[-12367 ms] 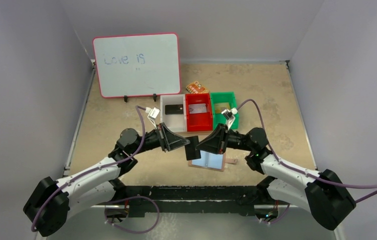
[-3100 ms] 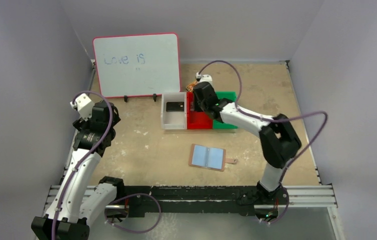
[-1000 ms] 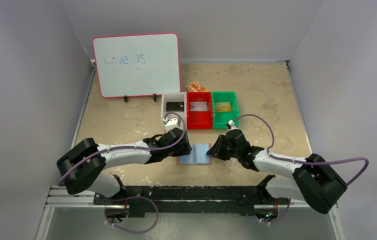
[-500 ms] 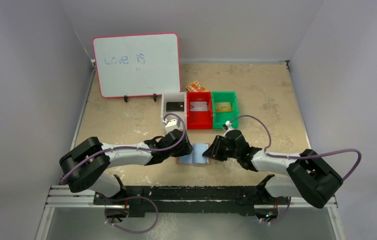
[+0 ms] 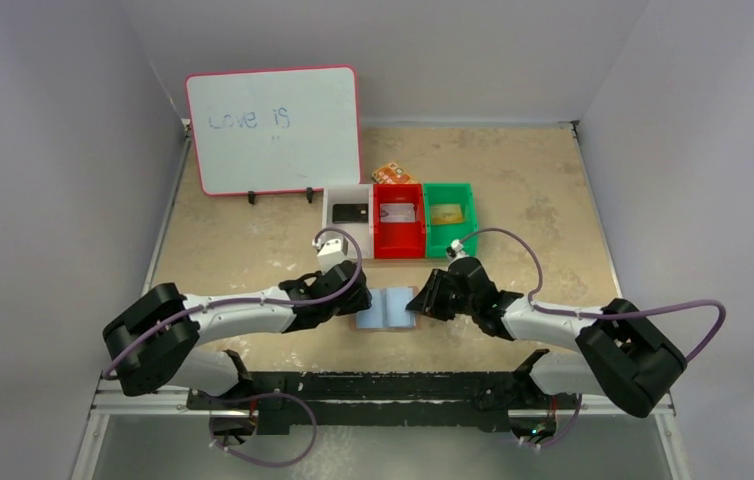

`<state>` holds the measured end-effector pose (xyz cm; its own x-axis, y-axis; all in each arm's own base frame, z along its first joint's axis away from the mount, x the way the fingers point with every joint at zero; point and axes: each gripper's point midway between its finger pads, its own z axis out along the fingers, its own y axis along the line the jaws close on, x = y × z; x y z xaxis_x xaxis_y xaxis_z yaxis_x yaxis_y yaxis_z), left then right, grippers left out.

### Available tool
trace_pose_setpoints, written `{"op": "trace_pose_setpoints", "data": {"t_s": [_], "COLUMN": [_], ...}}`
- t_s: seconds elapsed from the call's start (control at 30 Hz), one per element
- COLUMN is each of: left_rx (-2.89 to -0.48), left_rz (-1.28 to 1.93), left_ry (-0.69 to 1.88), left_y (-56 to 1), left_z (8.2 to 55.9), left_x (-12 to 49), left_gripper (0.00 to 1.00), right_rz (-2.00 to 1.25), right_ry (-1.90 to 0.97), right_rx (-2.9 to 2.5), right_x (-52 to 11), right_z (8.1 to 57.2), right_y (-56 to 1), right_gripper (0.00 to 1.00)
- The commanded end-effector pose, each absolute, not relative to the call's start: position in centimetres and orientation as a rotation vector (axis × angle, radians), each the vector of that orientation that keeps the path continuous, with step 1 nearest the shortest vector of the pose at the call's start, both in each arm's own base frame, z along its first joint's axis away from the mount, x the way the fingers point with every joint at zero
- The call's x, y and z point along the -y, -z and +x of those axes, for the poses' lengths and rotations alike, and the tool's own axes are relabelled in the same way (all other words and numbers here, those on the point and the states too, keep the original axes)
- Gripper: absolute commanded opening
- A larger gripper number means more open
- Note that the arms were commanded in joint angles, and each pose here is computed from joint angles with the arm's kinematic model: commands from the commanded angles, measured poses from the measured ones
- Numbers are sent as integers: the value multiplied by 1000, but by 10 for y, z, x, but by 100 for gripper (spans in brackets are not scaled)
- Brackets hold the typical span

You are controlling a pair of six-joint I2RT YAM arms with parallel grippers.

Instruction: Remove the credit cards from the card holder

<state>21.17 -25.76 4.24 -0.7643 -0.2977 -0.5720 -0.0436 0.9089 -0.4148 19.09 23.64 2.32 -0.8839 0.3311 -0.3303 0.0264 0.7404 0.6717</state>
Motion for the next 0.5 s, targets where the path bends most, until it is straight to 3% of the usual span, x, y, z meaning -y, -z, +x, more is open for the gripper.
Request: {"op": "trace_pose_setpoints", "data": {"t_s": [0.0, 0.47], "left_rx": [-2407, -2446], "left_rz": [-244, -153], "left_ry": [488, 554], "left_y": [-41, -39], "left_z": [213, 203], "left_x": [260, 285], "left_gripper": [52, 50], "right_rz": [302, 290], "right_ry": [-884, -891], "right_rx": [-2524, -2526], "right_x": [-227, -229], "right_z": [191, 191], "right_y": [-15, -14], "right_gripper": [29, 29]}}
